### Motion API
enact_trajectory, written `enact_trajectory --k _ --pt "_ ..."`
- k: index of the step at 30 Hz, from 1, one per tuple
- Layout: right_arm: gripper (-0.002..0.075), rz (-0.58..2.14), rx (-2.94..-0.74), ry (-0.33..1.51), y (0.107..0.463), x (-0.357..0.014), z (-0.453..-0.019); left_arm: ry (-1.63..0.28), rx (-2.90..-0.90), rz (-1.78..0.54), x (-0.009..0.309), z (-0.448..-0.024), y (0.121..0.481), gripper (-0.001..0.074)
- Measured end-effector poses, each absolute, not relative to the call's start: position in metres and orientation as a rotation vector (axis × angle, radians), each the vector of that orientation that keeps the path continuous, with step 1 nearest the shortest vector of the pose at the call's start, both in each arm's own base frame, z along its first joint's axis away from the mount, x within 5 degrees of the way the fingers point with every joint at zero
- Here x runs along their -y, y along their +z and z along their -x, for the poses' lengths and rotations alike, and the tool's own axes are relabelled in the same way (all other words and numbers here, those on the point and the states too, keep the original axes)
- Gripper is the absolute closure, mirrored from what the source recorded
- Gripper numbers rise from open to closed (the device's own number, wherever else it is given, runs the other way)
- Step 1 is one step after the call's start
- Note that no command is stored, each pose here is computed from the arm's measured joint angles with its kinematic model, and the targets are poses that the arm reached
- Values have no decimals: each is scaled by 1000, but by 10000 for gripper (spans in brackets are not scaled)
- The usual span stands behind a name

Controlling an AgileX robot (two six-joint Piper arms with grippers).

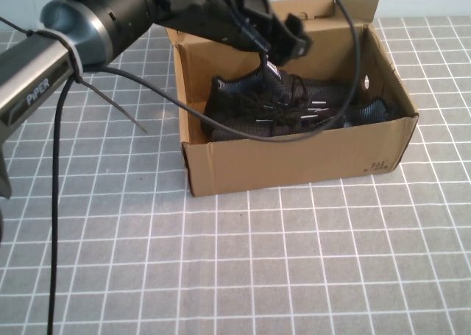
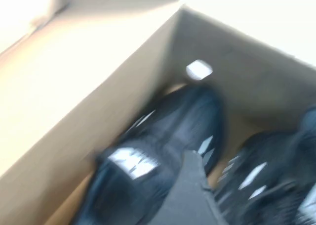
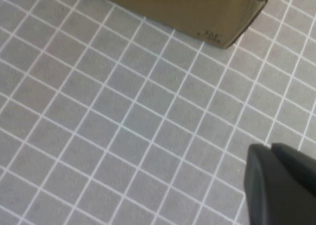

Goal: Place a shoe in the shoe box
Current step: Place the shoe in the shoe box

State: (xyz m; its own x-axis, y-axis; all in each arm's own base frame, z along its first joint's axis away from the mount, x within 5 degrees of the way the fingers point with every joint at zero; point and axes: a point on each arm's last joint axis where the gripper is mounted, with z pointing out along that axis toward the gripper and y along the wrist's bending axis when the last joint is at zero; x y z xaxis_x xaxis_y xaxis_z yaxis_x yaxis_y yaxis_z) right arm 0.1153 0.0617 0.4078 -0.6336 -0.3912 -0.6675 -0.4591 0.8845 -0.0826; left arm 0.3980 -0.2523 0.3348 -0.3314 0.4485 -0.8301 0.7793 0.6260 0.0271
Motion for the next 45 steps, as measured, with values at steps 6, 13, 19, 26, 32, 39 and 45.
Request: enact_trajectory --k 6,13,19,26,32,39,45 --pt "742 609 -2314 145 407 -68 -122 -359 -2161 -844 236 -403 325 293" --pt "742 631 -2360 157 395 -86 -146 -284 -2217 -844 230 -403 321 340" --pt "742 649 -2397 151 382 -101 -167 -304 -2288 -795 229 -401 317 344" --pt "742 640 -2364 196 379 -110 -178 -313 -2335 -758 234 -411 294 344" --pt "742 631 -2343 224 381 -112 -179 -327 -2236 -698 242 -428 279 343" --pt "742 633 -2351 224 381 -112 -178 -376 -2314 -643 242 -426 274 343" --pt "742 631 -2358 239 380 -113 -177 -280 -2308 -642 234 -430 276 358"
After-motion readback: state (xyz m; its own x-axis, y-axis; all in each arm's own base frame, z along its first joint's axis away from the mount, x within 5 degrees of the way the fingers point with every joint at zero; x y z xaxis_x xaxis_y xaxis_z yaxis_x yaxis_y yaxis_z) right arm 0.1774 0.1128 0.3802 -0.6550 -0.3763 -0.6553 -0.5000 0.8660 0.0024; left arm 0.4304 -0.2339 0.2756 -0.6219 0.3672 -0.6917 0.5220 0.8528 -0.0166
